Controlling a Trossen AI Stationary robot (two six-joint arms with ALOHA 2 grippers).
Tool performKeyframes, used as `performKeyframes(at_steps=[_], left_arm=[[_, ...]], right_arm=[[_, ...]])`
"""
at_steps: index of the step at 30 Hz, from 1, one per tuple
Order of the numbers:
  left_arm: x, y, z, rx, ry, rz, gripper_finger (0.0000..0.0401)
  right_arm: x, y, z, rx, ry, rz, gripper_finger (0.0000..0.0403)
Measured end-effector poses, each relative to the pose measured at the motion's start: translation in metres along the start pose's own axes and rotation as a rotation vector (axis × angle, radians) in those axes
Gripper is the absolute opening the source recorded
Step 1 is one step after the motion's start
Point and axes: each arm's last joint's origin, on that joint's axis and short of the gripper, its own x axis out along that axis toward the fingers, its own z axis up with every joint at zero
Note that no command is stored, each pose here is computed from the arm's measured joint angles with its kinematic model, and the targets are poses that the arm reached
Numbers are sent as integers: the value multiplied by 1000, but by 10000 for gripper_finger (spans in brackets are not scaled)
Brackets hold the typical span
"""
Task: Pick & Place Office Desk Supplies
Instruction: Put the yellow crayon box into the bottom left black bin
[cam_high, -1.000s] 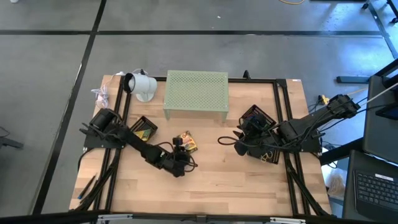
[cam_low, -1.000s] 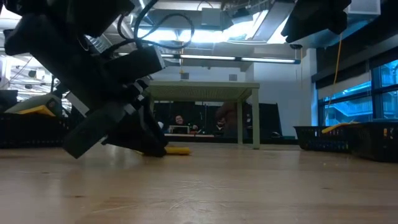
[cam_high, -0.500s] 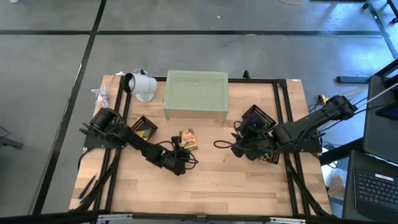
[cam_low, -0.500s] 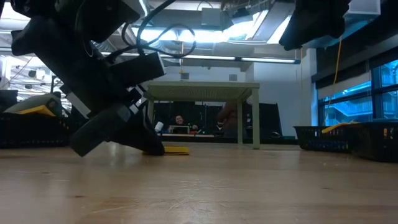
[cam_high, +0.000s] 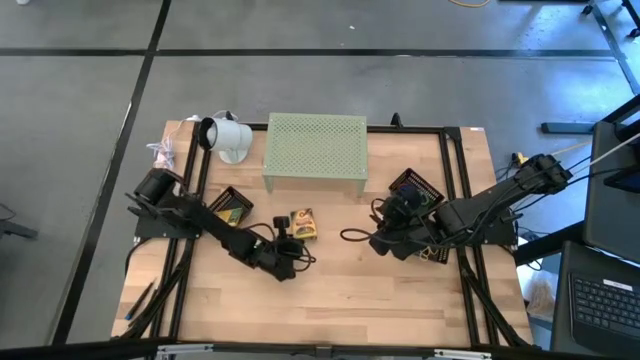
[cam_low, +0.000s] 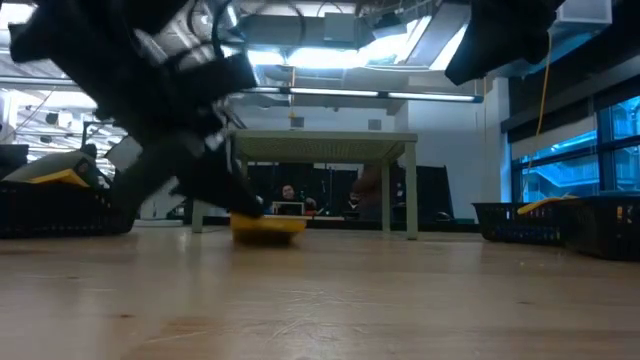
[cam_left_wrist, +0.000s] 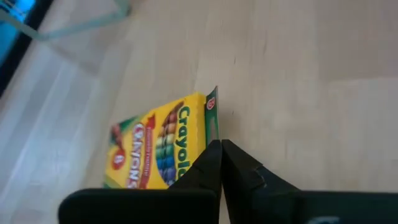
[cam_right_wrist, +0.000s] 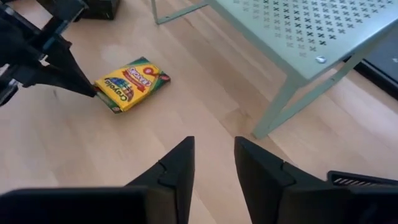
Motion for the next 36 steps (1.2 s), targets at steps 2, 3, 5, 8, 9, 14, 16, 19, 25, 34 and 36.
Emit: performKeyframes(at_steps=[2,3,5,8,9,14,16,19,25,34,36], left_arm=[[-8,2,5,-1,-26,-10,1],[-12,3,8,-4,-43,-14,1],[-21,5,13,-4,-72,-23,1],[-35,9,21,-4,-121,-20,1],[-40,11,24,-3,-139,-17,1],[-64,23,37,-13,-224,0,1],[-74,28,41,-11,-255,14,1],[-88,37,46,-14,-293,28,1],[-99,40,42,3,-251,-157,2],[-70,6,21,105,-83,-348,25],[-62,0,16,127,-52,-342,43]], right_arm=[[0,1,1,10,-6,10,112],[0,2,1,12,-8,16,109],[0,3,2,13,-14,29,105],[0,6,5,6,-32,56,101],[0,7,6,6,-35,73,100],[-2,16,12,-19,-56,178,103],[-3,19,14,-30,-75,209,104],[-3,21,17,-50,-92,240,105],[-2,22,16,-57,-91,237,105],[31,54,-1,-205,-38,299,108],[41,65,-6,-260,-38,339,116]])
